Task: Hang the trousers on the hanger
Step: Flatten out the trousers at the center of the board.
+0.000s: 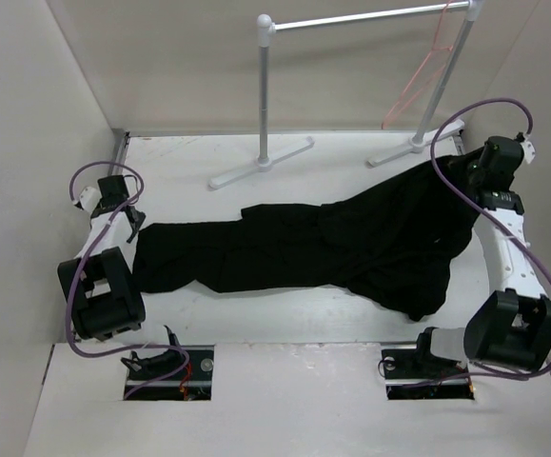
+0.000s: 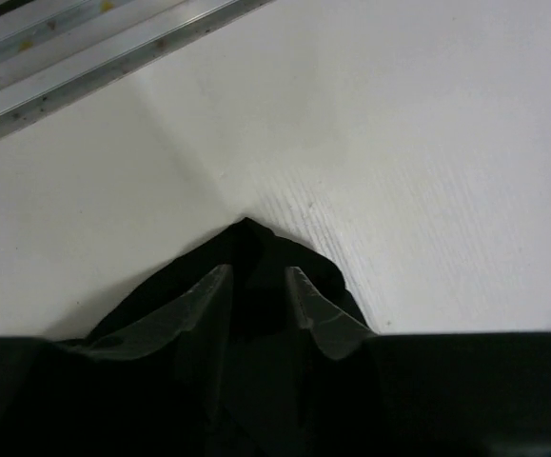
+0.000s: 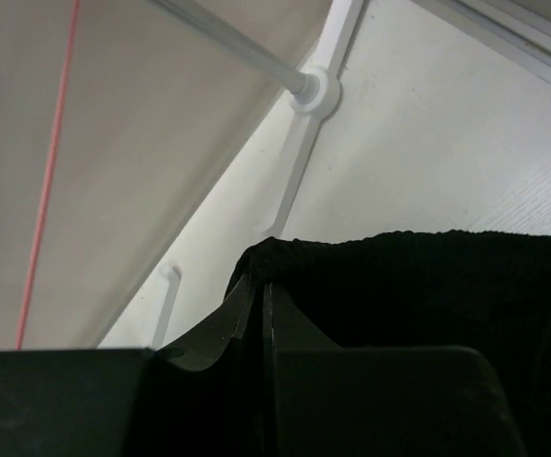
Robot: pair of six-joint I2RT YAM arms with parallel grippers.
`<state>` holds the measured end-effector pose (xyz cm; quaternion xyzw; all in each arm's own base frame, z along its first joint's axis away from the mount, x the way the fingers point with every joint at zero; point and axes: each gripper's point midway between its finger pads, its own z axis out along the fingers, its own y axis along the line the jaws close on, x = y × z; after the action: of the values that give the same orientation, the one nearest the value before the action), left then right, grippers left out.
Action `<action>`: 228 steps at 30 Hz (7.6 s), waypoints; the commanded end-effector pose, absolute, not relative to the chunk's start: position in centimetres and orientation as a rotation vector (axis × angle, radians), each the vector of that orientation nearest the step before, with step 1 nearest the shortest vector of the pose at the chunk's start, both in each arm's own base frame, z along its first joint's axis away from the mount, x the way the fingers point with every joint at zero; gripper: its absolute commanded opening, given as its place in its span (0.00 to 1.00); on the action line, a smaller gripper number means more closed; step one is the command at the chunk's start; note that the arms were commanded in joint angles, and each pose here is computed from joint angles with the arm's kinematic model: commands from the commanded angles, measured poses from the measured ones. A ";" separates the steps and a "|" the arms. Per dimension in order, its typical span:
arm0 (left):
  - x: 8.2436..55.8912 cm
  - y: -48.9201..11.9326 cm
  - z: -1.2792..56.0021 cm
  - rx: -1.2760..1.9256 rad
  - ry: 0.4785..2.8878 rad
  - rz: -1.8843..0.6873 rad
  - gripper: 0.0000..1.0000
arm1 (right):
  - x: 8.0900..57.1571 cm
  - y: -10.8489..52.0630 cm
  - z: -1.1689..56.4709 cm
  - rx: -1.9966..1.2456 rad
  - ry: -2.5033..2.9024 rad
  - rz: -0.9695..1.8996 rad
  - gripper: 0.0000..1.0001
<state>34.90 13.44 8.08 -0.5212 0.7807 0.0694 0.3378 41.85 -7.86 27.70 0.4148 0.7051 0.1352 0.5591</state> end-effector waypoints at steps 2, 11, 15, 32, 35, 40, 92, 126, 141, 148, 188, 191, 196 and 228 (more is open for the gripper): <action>36.2 11.9 6.9 -1.305 2.091 0.056 0.35 | 42.6 -8.1 25.2 1.032 1.705 0.313 0.05; 39.5 10.4 5.0 -1.251 2.154 0.022 0.54 | 42.2 -7.5 23.8 1.034 1.738 0.322 0.06; 39.2 10.5 3.5 -1.264 2.196 0.079 0.20 | 41.5 -7.4 24.4 1.030 1.725 0.320 0.06; 33.3 14.8 36.4 -1.309 1.368 -0.016 0.01 | 28.9 -4.7 38.0 0.901 1.477 0.353 0.03; 30.4 14.8 41.1 -1.298 1.243 -0.058 0.01 | 24.9 -1.6 43.3 0.757 1.373 0.447 0.03; 25.0 14.0 50.8 -1.212 1.025 -0.099 0.03 | 13.8 0.5 57.3 0.519 1.092 0.552 0.03; 46.5 15.8 28.6 -1.104 1.593 0.139 0.07 | 45.0 -5.7 30.3 0.931 1.660 0.417 0.06; 27.8 -35.2 9.7 -0.070 2.287 -0.649 0.73 | 47.0 -10.3 28.2 1.055 1.703 0.213 0.76; 30.3 -39.9 7.1 0.020 2.335 -0.704 0.11 | 31.9 -6.3 18.2 1.145 1.841 0.133 0.27; 26.0 -34.0 13.1 0.059 2.425 -0.599 0.04 | 30.9 -7.8 12.0 1.220 1.965 0.068 0.61; 20.4 -7.7 7.1 -0.873 2.453 -0.333 0.55 | 22.5 4.3 7.1 0.835 2.443 0.139 0.68; 20.1 -9.3 6.0 -0.836 2.514 -0.403 0.55 | 21.7 5.0 5.6 0.840 2.526 0.131 0.68; 19.8 -11.3 4.8 -0.780 2.554 -0.467 0.56 | 22.9 5.1 3.0 0.918 2.566 0.158 0.58; 24.0 -18.4 4.5 -0.618 2.495 -0.589 0.36 | 25.9 -7.6 9.9 1.406 1.928 0.036 0.01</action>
<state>22.83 -15.48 3.68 -0.2390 0.9274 -0.1506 0.2452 24.75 -7.08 8.46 0.5462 0.7654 0.0035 0.3402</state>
